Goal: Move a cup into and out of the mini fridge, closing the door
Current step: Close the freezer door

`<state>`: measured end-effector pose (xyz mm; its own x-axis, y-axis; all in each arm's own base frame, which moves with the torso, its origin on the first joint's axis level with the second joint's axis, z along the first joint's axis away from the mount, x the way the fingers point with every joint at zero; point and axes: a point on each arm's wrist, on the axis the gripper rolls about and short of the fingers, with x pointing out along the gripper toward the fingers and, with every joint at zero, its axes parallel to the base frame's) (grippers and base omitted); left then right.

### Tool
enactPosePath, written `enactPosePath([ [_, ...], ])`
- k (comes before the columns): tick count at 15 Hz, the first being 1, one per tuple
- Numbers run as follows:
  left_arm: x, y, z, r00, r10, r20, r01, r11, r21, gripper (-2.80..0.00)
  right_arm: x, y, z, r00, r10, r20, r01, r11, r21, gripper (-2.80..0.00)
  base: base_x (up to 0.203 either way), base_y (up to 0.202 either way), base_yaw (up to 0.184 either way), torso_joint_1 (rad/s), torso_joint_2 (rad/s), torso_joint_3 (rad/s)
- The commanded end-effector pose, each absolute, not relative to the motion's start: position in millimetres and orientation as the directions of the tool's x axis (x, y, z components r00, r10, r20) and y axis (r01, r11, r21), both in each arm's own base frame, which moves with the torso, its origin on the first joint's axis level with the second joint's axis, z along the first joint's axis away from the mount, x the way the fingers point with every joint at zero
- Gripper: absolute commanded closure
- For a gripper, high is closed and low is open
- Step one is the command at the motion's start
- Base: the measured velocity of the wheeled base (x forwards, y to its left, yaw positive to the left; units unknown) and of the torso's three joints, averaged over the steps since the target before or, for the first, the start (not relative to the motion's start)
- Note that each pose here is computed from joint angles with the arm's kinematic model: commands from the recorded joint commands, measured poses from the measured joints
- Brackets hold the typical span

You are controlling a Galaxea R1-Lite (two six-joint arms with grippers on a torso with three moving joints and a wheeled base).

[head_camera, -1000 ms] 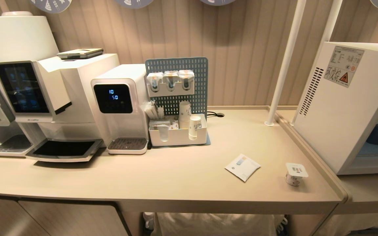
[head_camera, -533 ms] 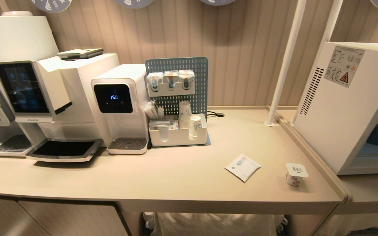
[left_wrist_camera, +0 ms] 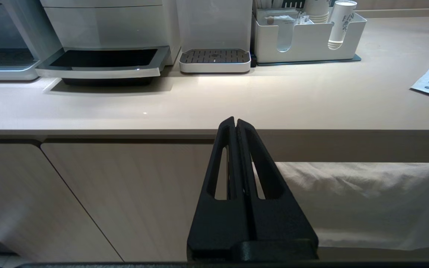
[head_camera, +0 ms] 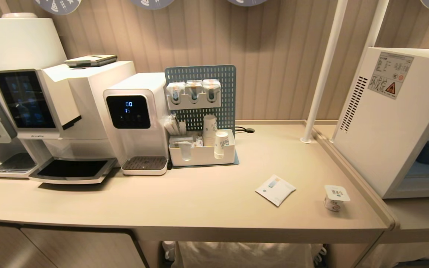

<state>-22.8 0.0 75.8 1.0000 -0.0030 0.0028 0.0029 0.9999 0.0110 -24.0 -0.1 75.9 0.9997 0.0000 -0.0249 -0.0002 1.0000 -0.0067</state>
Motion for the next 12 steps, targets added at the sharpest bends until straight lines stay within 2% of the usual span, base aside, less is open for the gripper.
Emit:
enactPosePath([
  [1,-22.8,0.0,75.8,1.0,-0.003,0.003,0.003,1.0,0.011,0.0,-23.9,-0.1,76.1,1.0,0.0,-0.026,0.0,1.0,-0.006,0.0,0.0,0.0,0.0,0.0,0.0,0.0],
  [3,-22.8,0.0,75.8,1.0,-0.003,0.003,0.003,1.0,0.011,0.0,-23.9,-0.1,76.3,1.0,0.0,-0.025,0.0,1.0,-0.003,0.0,-0.107,0.0,0.0,0.004,0.01,-0.001],
  [12,-22.8,0.0,75.8,1.0,-0.003,0.003,0.003,1.0,0.006,0.0,-23.9,-0.1,76.3,1.0,0.0,-0.025,0.0,1.0,0.006,0.0,-0.194,0.0,-0.001,0.0,0.0,0.001],
])
